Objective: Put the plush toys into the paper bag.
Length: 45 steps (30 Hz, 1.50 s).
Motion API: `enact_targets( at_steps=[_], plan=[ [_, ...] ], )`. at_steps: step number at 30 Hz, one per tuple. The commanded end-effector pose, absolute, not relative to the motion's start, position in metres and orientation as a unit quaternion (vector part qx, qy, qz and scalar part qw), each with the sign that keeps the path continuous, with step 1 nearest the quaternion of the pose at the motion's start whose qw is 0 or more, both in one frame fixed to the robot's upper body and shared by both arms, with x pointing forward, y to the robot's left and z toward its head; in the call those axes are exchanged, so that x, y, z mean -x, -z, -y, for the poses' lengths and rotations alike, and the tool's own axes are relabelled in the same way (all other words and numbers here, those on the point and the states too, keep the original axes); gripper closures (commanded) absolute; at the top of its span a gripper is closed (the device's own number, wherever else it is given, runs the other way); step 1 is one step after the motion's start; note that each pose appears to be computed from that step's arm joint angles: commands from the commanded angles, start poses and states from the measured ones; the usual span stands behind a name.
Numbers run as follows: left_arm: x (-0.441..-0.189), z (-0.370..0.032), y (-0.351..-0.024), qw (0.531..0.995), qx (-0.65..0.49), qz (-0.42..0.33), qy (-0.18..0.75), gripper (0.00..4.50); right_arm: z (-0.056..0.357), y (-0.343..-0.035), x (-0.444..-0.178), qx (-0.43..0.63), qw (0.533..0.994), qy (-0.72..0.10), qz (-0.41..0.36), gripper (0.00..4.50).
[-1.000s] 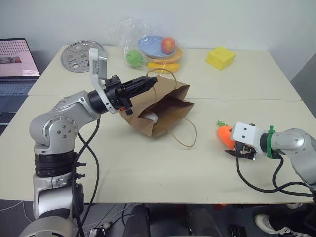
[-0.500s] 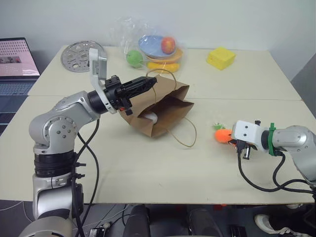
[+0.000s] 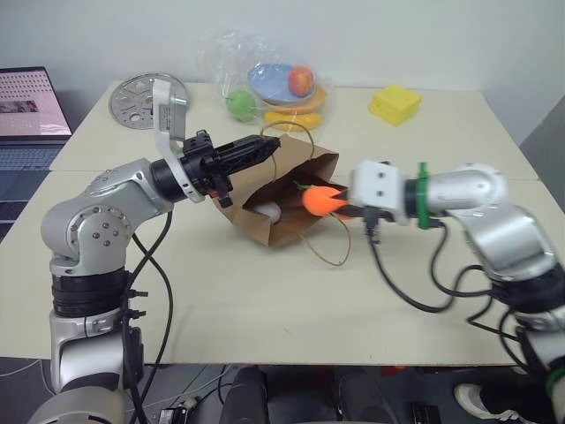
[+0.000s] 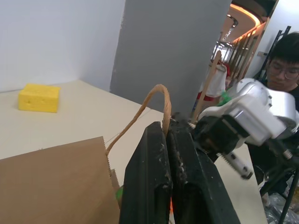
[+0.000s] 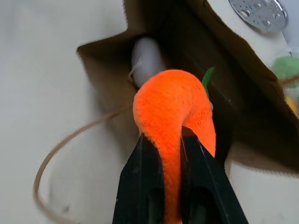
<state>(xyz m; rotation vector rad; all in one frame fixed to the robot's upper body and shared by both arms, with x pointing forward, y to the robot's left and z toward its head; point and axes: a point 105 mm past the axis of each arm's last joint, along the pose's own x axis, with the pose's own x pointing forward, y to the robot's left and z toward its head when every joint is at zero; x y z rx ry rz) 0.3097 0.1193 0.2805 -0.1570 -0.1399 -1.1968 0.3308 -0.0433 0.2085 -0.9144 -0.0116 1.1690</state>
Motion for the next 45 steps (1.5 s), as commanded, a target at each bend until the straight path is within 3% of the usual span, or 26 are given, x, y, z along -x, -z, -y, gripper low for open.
enact_targets(
  at_steps=[1, 4, 8, 12, 19, 21, 26, 30, 35, 43, 45],
  plan=[
    [-0.302, -0.117, -0.29, 0.814, 0.063, 0.088, 0.571, 4.5, 0.022, -0.224, -0.354, 0.421, 0.759, -0.495, 0.034, 4.48],
    [-0.303, -0.117, -0.291, 0.814, 0.064, 0.089, 0.571, 4.5, 0.016, -0.218, -0.36, 0.449, 0.746, -0.491, 0.031, 4.48],
    [-0.303, -0.116, -0.292, 0.815, 0.065, 0.091, 0.569, 4.5, 0.014, -0.221, -0.375, 0.462, 0.759, -0.455, 0.05, 3.16],
    [-0.305, -0.118, -0.292, 0.818, 0.07, 0.093, 0.564, 4.5, 0.015, -0.233, -0.36, 0.44, 0.758, -0.476, 0.071, 1.71],
    [-0.308, -0.118, -0.292, 0.82, 0.07, 0.094, 0.56, 4.5, 0.027, -0.25, -0.334, 0.408, 0.759, -0.501, 0.086, 1.71],
    [-0.311, -0.118, -0.292, 0.823, 0.07, 0.095, 0.556, 4.5, 0.042, -0.255, -0.313, 0.385, 0.754, -0.526, 0.08, 1.71],
    [-0.312, -0.12, -0.292, 0.826, 0.07, 0.097, 0.551, 4.5, 0.087, -0.232, -0.294, 0.355, 0.779, -0.517, -0.001, 1.71],
    [-0.313, -0.121, -0.292, 0.827, 0.066, 0.097, 0.55, 4.5, 0.106, -0.208, -0.303, 0.334, 0.813, -0.474, -0.046, 1.71],
    [-0.314, -0.123, -0.294, 0.829, 0.062, 0.097, 0.547, 4.5, 0.112, -0.153, -0.333, 0.26, 0.865, -0.413, -0.113, 1.71],
    [-0.314, -0.126, -0.294, 0.834, 0.057, 0.099, 0.54, 4.5, 0.097, -0.119, -0.345, 0.172, 0.88, -0.412, -0.163, 1.71],
    [-0.314, -0.127, -0.294, 0.834, 0.056, 0.098, 0.54, 4.5, 0.09, -0.123, -0.341, 0.139, 0.877, -0.43, -0.163, 2.27]
  ],
)
